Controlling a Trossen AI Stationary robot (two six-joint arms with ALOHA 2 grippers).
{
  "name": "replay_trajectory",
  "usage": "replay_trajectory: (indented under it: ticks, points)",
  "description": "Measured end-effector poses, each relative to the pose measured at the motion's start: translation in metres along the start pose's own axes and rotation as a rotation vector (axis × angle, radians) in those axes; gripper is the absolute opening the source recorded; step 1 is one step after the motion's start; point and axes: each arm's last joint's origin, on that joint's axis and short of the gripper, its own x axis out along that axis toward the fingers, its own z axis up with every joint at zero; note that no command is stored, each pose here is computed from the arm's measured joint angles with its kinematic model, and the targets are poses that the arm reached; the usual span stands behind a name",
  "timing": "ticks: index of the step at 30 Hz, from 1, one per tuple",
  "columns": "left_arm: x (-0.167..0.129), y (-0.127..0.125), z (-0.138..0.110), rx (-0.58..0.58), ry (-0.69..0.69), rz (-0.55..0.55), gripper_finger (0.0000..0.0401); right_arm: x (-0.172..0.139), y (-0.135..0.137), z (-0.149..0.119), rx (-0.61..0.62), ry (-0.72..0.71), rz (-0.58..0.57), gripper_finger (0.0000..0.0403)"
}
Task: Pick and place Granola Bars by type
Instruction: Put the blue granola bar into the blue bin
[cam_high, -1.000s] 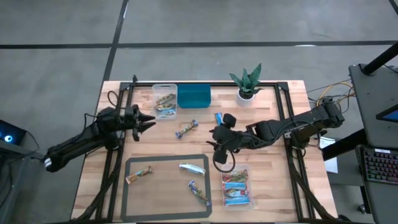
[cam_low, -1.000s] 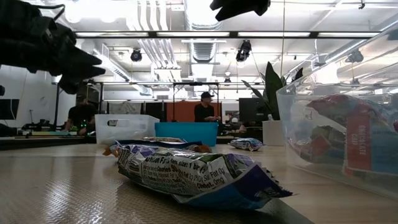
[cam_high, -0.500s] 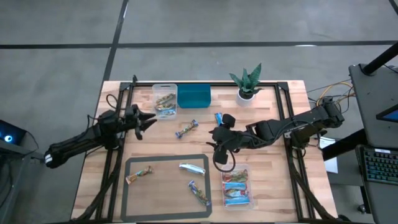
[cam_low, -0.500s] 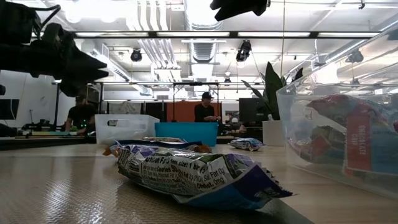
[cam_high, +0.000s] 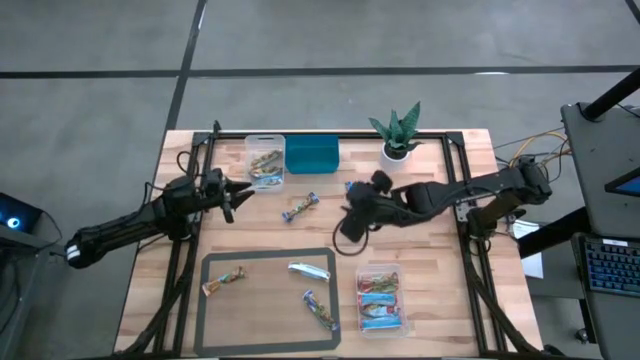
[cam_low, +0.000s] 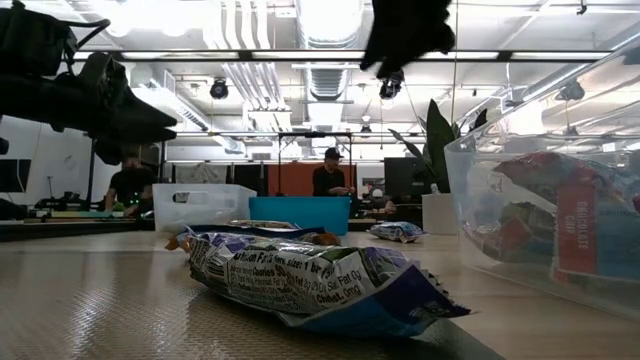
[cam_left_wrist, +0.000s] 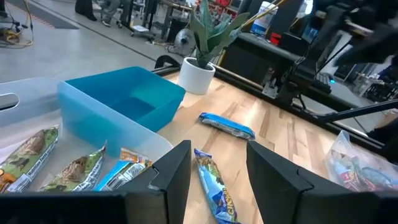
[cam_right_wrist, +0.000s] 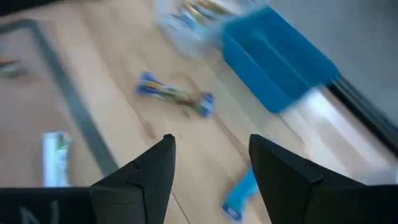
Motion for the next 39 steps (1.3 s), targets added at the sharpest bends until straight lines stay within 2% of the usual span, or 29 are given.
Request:
replay_trajectory:
  ticks: [5, 8, 14, 21, 27, 31, 39]
  points:
    - [0.000, 0.000, 0.000, 0.000, -0.002, -0.001, 0.0138, 0.011, -0.024, 0.001, 0.191, 0.078, -0.117, 0.0194]
    - [0.000, 0.000, 0.000, 0.000, -0.002, -0.001, 0.0138, 0.016, -0.035, 0.001, 0.257, 0.083, -0.181, 0.0194]
    - [0.000, 0.000, 0.000, 0.000, -0.004, -0.002, 0.0138, 0.041, -0.049, -0.007, 0.320, 0.107, -0.291, 0.0194]
    - [0.000, 0.000, 0.000, 0.000, -0.006, -0.003, 0.0138, 0.081, -0.064, -0.031, 0.360, 0.184, -0.428, 0.0194]
    - [0.000, 0.000, 0.000, 0.000, -0.006, -0.004, 0.0138, 0.105, -0.068, -0.058, 0.301, 0.174, -0.404, 0.0194]
    - [0.000, 0.000, 0.000, 0.000, -0.007, -0.003, 0.0138, 0.113, -0.072, -0.072, 0.326, 0.167, -0.407, 0.0194]
    - [0.000, 0.000, 0.000, 0.000, -0.006, -0.004, 0.0138, 0.119, -0.072, -0.074, 0.382, 0.126, -0.387, 0.0194]
